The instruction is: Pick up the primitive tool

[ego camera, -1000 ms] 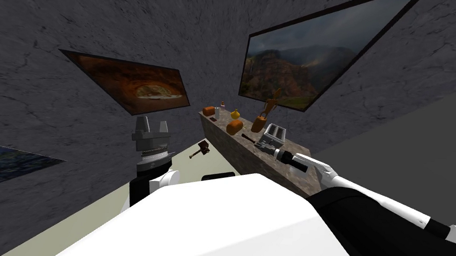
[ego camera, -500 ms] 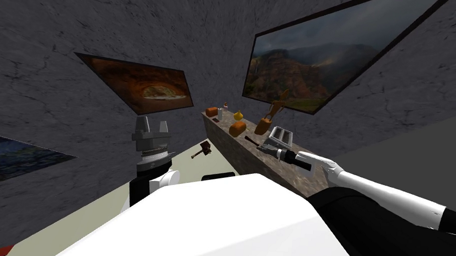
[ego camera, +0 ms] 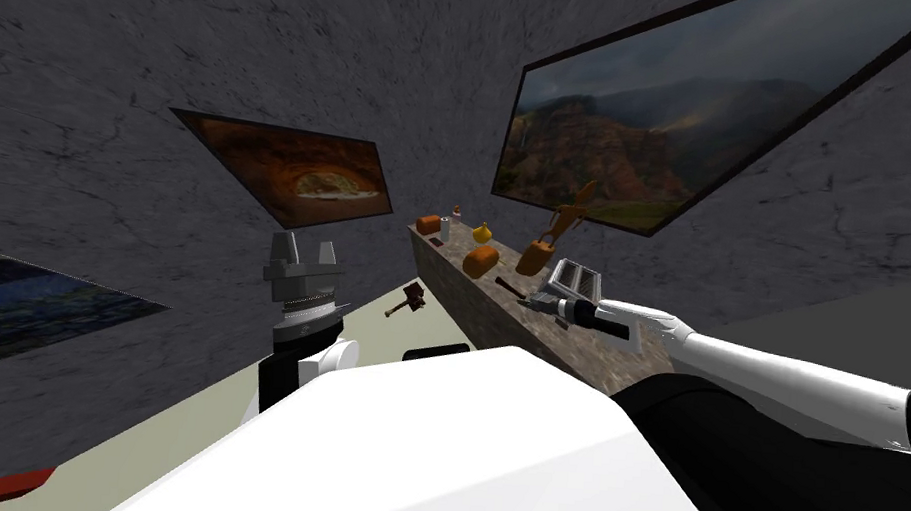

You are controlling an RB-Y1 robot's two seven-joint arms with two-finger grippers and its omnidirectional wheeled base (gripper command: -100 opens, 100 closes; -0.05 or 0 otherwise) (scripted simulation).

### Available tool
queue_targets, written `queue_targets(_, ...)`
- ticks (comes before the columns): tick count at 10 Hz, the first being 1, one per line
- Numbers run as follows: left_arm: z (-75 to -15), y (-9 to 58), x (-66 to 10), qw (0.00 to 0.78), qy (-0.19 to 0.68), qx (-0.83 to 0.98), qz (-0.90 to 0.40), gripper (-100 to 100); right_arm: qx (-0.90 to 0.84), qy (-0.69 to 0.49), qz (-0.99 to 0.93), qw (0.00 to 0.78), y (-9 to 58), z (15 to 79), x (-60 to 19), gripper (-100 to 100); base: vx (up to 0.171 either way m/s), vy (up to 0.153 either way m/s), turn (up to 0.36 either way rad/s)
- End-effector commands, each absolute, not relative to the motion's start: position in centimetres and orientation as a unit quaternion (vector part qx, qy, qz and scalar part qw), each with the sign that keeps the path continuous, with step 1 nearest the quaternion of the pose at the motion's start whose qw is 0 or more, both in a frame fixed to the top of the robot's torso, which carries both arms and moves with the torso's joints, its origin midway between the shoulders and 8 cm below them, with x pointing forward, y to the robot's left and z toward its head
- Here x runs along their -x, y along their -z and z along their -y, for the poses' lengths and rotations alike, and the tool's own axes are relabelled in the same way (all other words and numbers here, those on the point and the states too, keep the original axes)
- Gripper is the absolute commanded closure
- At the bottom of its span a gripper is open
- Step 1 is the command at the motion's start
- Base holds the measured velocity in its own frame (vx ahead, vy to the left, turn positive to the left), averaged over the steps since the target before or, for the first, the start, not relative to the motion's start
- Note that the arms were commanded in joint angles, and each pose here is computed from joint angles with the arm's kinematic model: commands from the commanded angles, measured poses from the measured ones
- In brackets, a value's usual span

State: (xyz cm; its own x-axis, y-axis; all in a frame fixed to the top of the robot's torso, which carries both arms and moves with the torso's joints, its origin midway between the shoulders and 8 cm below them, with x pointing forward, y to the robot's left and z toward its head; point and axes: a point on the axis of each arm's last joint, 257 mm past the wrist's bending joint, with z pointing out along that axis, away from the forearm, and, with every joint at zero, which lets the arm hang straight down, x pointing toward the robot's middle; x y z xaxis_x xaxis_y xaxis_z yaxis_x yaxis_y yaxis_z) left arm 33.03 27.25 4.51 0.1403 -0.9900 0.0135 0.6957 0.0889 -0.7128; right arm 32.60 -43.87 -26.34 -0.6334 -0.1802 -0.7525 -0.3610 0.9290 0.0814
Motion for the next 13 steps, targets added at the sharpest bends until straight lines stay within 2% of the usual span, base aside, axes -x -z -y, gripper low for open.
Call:
queue_targets(1, -27.3, -4.5, -33.0, 0.695, 0.607, 0.296, -0.249, 0, 0.166, -0.1, -0.903, 0.384, 26.4, 44.7, -32.3, -100, 0.079, 0.005, 0.078)
queue_targets(13, -27.3, -4.5, -33.0, 0.695, 0.607, 0.296, -0.249, 0, 0.253, -0.025, -0.943, 0.214, 29.7, 50.2, -24.8, -100, 0.089, 0.009, 0.087)
